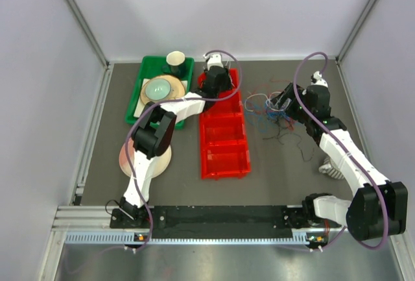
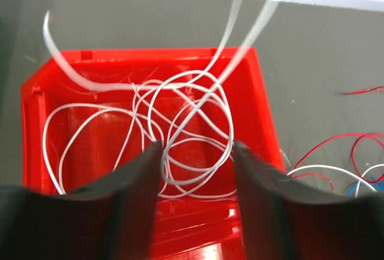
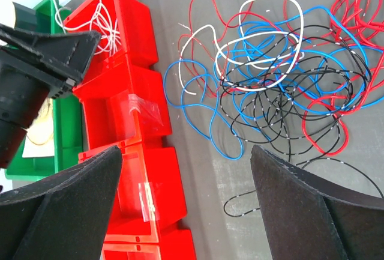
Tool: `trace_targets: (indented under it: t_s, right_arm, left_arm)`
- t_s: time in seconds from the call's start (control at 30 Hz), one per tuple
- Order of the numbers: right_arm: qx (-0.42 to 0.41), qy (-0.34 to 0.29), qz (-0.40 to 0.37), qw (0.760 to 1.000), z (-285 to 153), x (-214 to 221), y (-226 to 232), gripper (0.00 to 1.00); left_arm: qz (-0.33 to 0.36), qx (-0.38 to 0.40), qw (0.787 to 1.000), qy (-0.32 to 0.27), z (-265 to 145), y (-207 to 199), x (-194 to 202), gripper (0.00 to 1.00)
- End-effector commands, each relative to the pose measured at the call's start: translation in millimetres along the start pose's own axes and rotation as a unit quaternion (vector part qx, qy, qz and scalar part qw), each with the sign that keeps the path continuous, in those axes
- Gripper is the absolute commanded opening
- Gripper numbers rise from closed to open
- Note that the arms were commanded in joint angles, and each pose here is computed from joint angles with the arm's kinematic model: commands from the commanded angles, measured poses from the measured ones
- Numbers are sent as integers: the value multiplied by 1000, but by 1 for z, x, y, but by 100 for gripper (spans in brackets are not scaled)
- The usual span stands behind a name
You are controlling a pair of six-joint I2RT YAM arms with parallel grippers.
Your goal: Untangle the cables
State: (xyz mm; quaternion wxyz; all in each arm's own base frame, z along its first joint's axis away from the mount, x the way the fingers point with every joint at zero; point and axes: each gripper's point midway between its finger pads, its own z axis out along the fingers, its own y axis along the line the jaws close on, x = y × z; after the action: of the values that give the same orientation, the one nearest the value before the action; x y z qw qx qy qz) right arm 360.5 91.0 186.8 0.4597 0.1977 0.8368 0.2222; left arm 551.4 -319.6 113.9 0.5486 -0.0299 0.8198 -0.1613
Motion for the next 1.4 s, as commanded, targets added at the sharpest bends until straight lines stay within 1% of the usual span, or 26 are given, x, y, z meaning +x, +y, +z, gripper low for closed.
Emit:
trace_targets:
  t_s: [0.0,0.17,0.27,0.3,0.47,0.5,0.53,0.63,0.93,0.97,1.03,1.1,1.2,1.27,1.37]
  right_arm:
    - [-17,-22,2,1000,-7,-13,8,87]
    - [-18,-19,4,1000,-5,-13,9,87]
    - [-20,-16,7,1000,-4,-12,10,87]
    - [-20,-15,8,1000,-3,-12,10,87]
    - [-21,-11,9,1000,-2,-9,9,87]
    - [-21,-12,9,1000,-2,-9,9,87]
    - [-22,-13,9,1000,-3,-10,10,87]
    - [-23,-10,9,1000,-2,-8,10,87]
    - [-26,-11,6,1000,-3,-9,10,87]
    - [-26,-10,6,1000,-2,-9,11,87]
    - [-27,-10,5,1000,-2,-10,11,87]
    - [-29,-6,6,1000,-1,-9,13,87]
    - [-31,-4,6,1000,1,-9,14,87]
    - [-32,-5,6,999,1,-11,15,87]
    - [-31,-4,5,999,1,-10,15,87]
  left_arm:
    - [1,12,999,-38,-15,-16,-52,59]
    - [22,38,998,-39,-27,-33,-81,61]
    - [24,49,998,-44,-35,-40,-98,64]
    - [24,54,997,-47,-38,-43,-102,71]
    - [26,56,996,-61,-49,-46,-121,85]
    - [25,52,996,-63,-50,-43,-122,86]
    - [22,49,996,-66,-50,-41,-125,92]
    - [10,41,997,-61,-48,-33,-129,99]
    - [-19,-43,999,-6,-23,23,-101,99]
    - [-19,-66,998,6,-19,35,-91,98]
    - [-22,-76,997,16,-15,41,-84,94]
    - [-24,-84,996,30,-10,47,-73,85]
    - [-33,-99,994,40,-3,53,-63,79]
    - [-44,-109,992,42,2,58,-57,78]
    - [-47,-138,989,36,6,69,-51,78]
